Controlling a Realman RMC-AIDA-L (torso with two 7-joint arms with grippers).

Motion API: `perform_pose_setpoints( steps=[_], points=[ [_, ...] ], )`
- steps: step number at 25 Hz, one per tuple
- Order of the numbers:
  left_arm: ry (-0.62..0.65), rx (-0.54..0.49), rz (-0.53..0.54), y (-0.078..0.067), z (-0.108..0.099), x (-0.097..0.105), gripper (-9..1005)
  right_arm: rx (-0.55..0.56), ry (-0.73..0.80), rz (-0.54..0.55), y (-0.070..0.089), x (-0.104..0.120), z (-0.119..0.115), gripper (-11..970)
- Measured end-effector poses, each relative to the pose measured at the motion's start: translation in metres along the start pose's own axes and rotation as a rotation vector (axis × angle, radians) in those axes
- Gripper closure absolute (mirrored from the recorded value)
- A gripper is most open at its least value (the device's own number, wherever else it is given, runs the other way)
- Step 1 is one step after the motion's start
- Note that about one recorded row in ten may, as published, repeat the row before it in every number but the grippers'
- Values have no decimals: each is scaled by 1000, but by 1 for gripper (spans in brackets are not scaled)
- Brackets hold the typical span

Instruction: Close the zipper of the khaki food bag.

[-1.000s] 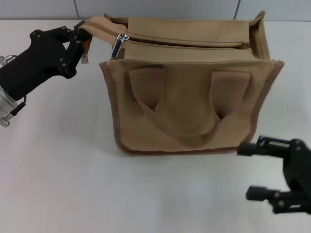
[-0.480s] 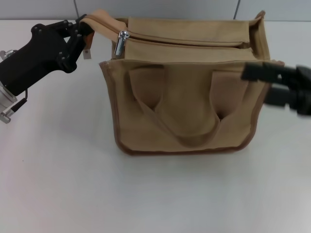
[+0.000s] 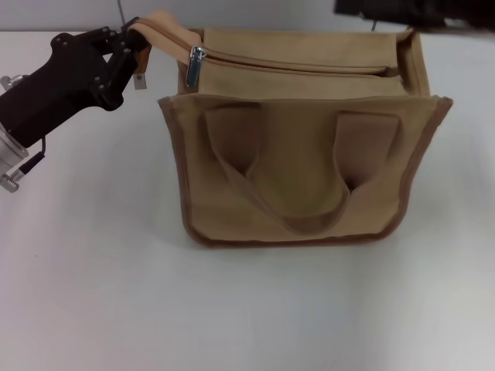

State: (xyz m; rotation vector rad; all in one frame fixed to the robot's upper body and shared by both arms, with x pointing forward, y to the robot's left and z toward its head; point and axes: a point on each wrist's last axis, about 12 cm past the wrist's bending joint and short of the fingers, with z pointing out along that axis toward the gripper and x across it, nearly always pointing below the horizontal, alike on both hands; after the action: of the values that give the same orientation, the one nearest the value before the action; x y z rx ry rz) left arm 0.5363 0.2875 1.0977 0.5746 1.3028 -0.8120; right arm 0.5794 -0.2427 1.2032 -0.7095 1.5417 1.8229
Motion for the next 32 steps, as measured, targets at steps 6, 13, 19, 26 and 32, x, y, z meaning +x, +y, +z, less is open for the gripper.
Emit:
perform_pose_setpoints(
  steps=[6,13,19,26,32],
  points=[
    [-5,-2,-1,2,2,-2,975,99,87,30,-14,-22,28,194],
    [-31,-20,-3,4,2,-5,975,208,223,88,-28,-32,64,194],
    [-29,-18,-3,4,3,-5,975,260,295,118,-34,-33,84,194],
    [-31,-11,-10,3,6,-5,975,300,319,115,-40,-32,96,194],
    [-32,-9,-20,3,7,-4,975,323,333,115,-44,-28,103,194]
  ],
)
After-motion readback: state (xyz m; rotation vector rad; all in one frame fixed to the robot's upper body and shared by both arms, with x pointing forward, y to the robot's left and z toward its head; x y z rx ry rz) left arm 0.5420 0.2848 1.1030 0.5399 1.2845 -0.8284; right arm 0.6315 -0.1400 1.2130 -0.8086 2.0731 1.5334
